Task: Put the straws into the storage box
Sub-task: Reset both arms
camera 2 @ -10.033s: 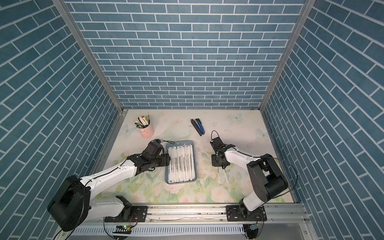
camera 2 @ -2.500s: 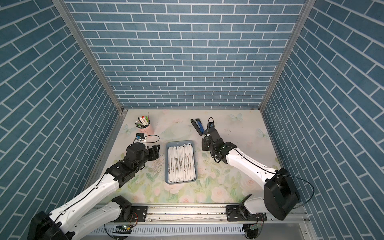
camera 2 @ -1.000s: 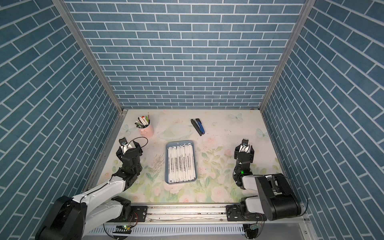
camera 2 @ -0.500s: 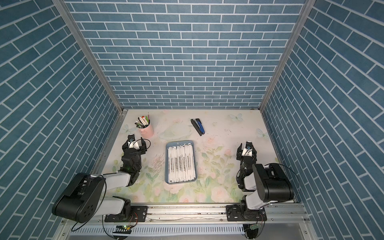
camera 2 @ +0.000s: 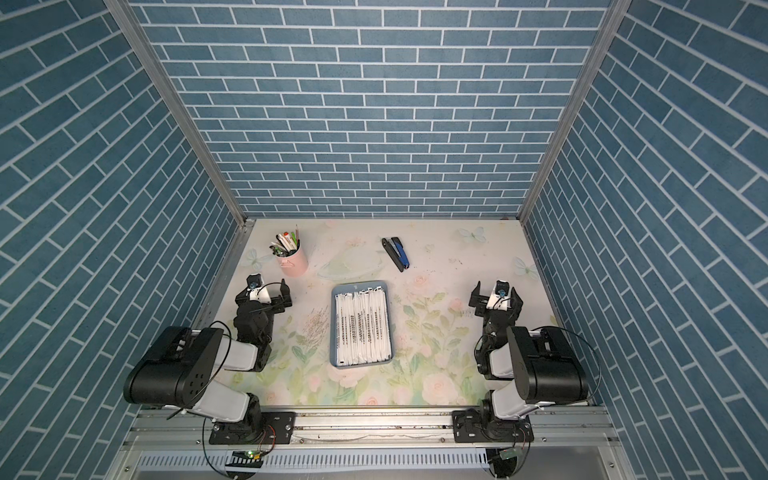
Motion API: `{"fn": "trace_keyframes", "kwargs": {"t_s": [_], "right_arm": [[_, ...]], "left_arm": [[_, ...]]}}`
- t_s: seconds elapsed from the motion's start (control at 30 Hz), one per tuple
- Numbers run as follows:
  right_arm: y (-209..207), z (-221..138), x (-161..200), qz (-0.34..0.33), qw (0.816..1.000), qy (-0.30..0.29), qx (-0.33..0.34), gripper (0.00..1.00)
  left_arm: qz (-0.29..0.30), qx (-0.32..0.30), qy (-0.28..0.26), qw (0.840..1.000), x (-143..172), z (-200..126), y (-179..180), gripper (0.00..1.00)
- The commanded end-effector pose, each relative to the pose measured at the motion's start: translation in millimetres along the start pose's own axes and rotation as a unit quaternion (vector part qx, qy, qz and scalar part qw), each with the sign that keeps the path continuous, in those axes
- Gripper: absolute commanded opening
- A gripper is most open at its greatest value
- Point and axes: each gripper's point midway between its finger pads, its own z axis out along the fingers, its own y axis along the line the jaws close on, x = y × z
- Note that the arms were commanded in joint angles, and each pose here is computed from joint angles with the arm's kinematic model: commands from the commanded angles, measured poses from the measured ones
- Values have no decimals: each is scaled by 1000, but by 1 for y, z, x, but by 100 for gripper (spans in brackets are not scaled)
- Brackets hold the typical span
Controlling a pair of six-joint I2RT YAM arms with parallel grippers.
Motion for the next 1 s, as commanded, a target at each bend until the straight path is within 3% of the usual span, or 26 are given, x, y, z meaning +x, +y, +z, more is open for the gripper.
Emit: {"fn": "trace_keyframes", "kwargs": {"t_s": [0.0,0.97], "right_arm": [[1,2,-3,7,1000,-4,0,100],[16,17,3,-14,999,23,-27,100]], "left_arm": [[-14,14,-18,1000,-11,3,-4,100],[-13,14,-17,1000,-11,3,-4,100]]}}
